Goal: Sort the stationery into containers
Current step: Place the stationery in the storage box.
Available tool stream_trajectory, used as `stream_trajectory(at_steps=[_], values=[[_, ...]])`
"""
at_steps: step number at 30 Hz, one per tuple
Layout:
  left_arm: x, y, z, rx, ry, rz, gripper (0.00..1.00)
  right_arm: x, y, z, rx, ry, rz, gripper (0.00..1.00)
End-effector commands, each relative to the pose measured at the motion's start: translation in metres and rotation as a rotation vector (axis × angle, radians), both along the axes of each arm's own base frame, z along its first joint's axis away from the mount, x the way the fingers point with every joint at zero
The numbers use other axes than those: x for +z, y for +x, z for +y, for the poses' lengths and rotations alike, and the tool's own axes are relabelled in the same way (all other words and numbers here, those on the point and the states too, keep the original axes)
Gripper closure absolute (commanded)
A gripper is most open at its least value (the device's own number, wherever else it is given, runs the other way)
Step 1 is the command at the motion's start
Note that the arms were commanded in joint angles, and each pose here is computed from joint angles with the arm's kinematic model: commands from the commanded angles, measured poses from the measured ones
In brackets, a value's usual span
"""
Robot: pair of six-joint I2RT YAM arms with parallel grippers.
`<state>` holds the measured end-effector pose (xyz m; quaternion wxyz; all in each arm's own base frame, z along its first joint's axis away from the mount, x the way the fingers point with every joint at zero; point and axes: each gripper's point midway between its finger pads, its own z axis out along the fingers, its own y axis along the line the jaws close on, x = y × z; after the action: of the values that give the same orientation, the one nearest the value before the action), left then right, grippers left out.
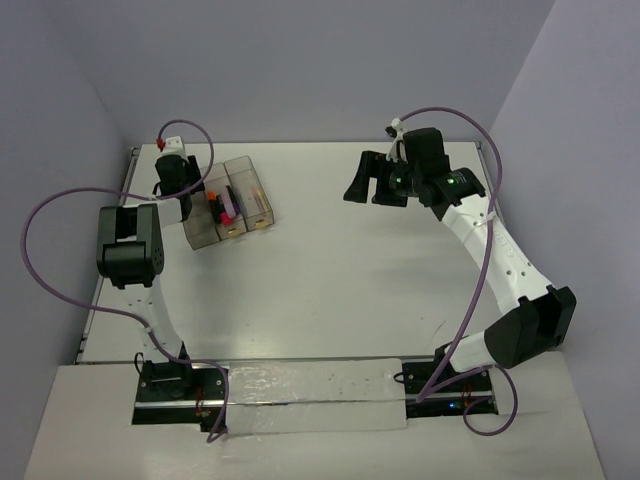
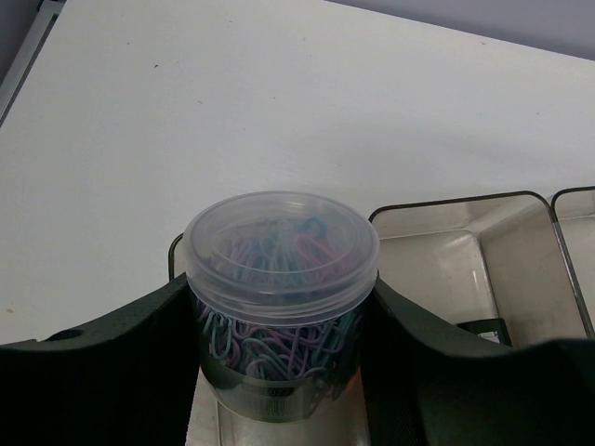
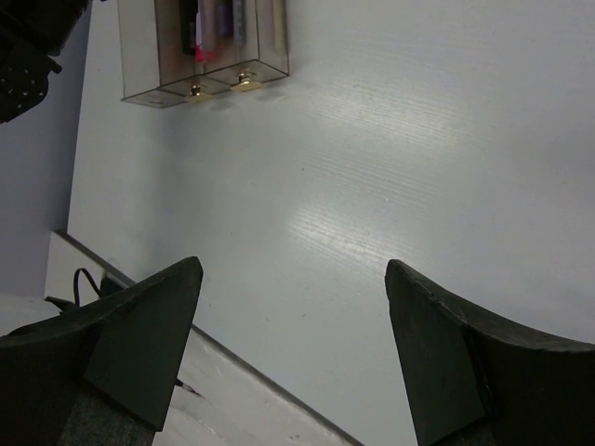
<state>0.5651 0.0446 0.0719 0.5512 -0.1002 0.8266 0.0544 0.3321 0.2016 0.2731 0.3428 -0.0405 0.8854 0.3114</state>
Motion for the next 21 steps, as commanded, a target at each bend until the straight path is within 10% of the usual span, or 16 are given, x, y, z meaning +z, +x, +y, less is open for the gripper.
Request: stream_trajectory(at_steps=[1, 21], values=[[0.0189, 0.0072, -0.0007, 0.012, 0.001, -0.045, 0.45, 0.0252, -0.0015, -0.0061, -0.001, 0.009, -0.073, 0.13], [0.0163, 0.0075, 0.0018, 0.033, -0.003, -0.029, 0.35, 0.0260, -0.0025, -0.0085, -0.001, 0.005, -0.078, 0.13]])
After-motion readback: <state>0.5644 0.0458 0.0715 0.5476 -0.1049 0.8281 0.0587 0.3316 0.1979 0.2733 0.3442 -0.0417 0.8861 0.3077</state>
